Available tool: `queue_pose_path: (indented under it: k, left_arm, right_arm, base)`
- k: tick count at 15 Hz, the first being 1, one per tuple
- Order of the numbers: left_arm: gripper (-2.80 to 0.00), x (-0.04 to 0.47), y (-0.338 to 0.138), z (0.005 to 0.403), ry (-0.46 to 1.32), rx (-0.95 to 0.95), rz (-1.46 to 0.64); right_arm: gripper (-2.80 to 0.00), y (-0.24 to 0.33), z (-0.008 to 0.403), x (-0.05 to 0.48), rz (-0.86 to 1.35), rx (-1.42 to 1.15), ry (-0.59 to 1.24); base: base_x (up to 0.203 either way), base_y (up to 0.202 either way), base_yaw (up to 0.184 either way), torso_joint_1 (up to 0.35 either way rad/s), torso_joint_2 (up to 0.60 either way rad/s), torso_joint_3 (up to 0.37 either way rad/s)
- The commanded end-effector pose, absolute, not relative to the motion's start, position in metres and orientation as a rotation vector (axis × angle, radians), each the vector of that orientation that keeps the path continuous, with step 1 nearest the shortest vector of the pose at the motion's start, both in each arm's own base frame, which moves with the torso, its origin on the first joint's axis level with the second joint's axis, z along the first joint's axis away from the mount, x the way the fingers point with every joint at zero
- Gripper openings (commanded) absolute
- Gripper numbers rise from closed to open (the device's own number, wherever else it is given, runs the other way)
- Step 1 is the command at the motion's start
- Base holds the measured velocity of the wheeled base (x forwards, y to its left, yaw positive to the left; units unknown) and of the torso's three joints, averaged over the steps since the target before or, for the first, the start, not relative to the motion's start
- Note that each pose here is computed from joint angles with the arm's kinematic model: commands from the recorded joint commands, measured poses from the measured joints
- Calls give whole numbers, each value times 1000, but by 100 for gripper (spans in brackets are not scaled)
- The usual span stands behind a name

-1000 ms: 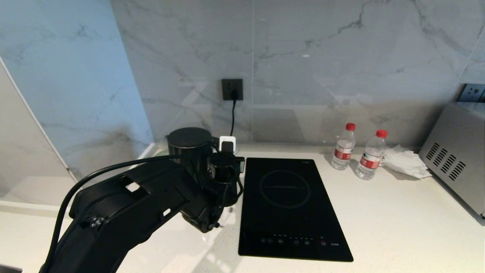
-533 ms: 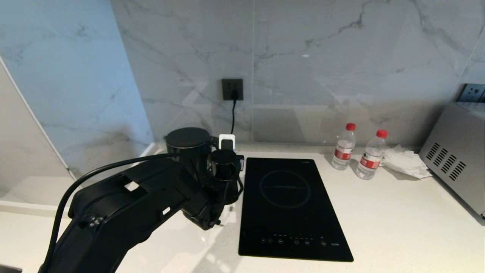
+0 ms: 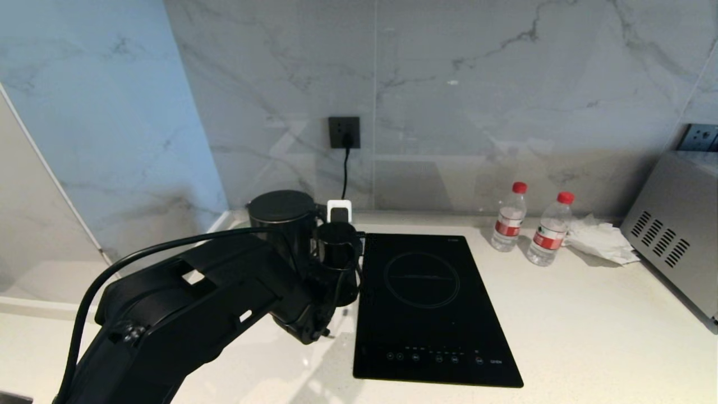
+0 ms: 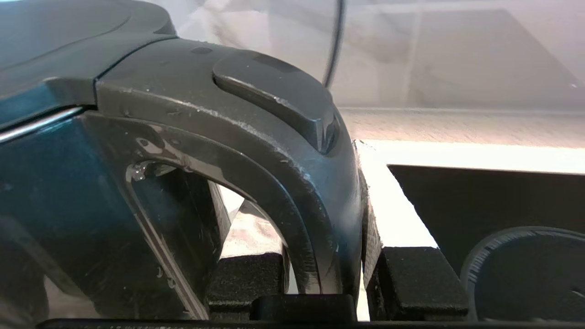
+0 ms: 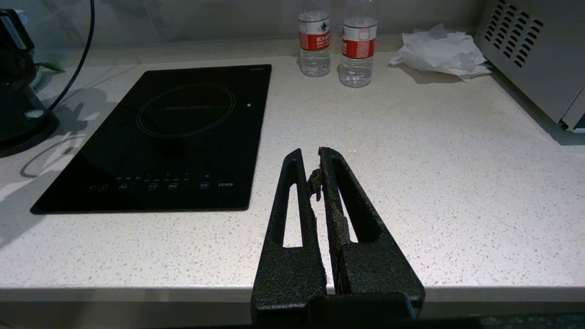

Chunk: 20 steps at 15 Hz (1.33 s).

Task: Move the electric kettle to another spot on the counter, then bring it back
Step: Place it on the power base

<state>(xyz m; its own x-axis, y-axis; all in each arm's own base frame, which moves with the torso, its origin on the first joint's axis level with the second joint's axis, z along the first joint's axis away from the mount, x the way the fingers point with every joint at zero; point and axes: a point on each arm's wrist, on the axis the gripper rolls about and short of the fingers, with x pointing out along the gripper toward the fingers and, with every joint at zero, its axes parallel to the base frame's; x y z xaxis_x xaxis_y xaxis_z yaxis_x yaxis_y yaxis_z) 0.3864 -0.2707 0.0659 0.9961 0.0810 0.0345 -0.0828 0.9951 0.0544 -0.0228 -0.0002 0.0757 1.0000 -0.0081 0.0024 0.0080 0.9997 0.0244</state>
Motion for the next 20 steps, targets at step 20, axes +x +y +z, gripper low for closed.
queue_pose_path:
  k: [20]
  left_arm:
    - [-280, 392, -259, 45, 9, 85, 109]
  right_arm:
    - [-280, 0, 76, -23, -8, 25, -2]
  base:
    - [0, 0, 0, 0, 0, 0]
